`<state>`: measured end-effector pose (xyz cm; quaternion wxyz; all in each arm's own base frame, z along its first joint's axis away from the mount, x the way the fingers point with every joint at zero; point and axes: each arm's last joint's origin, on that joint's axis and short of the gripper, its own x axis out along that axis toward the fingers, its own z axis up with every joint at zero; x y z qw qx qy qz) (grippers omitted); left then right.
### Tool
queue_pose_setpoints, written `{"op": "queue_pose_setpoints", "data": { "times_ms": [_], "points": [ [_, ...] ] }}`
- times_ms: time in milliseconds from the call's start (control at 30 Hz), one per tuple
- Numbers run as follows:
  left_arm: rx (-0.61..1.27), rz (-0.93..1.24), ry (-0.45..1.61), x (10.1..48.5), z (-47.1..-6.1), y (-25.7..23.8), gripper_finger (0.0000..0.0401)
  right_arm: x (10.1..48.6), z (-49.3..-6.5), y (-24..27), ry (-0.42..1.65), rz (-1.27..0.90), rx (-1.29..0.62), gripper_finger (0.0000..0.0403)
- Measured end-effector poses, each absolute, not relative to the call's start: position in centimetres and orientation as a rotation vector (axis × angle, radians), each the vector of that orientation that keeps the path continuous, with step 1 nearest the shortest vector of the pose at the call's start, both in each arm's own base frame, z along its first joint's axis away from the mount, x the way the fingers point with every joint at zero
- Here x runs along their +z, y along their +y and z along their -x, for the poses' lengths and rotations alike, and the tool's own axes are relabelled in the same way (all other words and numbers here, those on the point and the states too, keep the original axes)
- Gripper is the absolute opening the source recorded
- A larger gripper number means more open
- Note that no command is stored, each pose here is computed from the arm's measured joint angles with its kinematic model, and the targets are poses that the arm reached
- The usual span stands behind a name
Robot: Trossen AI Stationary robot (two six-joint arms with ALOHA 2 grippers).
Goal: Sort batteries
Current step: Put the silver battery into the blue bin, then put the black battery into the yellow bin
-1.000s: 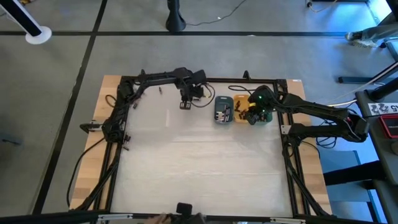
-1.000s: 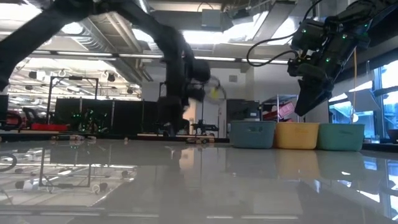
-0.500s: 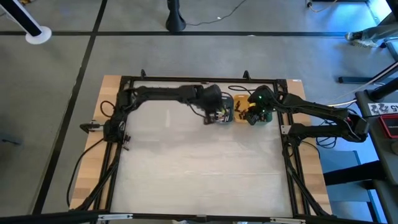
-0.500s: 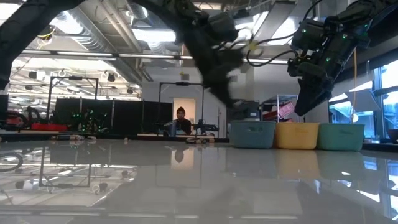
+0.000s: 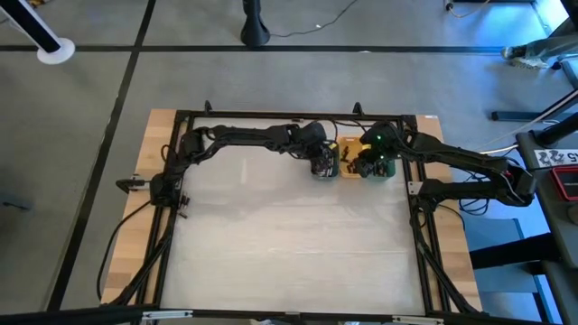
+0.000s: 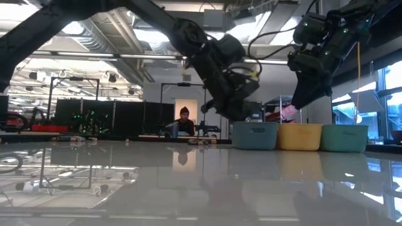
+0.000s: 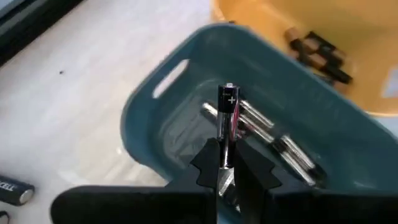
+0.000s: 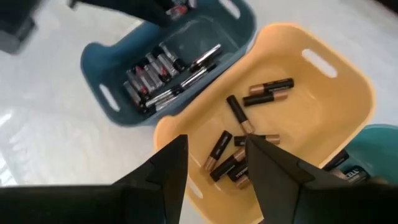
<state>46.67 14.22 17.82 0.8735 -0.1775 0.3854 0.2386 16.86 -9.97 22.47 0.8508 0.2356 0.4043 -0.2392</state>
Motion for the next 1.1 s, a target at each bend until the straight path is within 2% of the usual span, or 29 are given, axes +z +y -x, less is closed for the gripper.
{"op": "queue_pose_setpoints", "data": {
  "times_ms": [200,467,667,833,967,1100],
  "points": [
    [0.543,0.512,0.798,17.0,-46.5,15.0,0.0019,22.7,-16.7,-10.0,0.835,-0.497,-0.559,0.0162],
    [0.538,0.527,0.803,16.6,-46.6,14.9,0.0027,22.9,-16.5,-9.9,0.824,-0.501,-0.551,0.0162],
    [0.498,0.462,0.818,16.7,-46.8,14.3,0.0095,22.9,-16.5,-9.9,0.823,-0.501,-0.550,0.0163],
    [0.474,0.512,0.808,16.7,-46.8,14.6,0.0155,22.9,-16.5,-9.9,0.823,-0.501,-0.550,0.0163],
    [0.366,0.489,0.833,17.3,-46.4,14.9,0.0175,22.9,-16.5,-9.9,0.824,-0.501,-0.551,0.0162],
    [0.324,0.394,0.872,19.8,-45.2,14.6,0.0176,22.8,-16.3,-9.8,0.848,-0.508,-0.552,0.0162]
  ]
}}
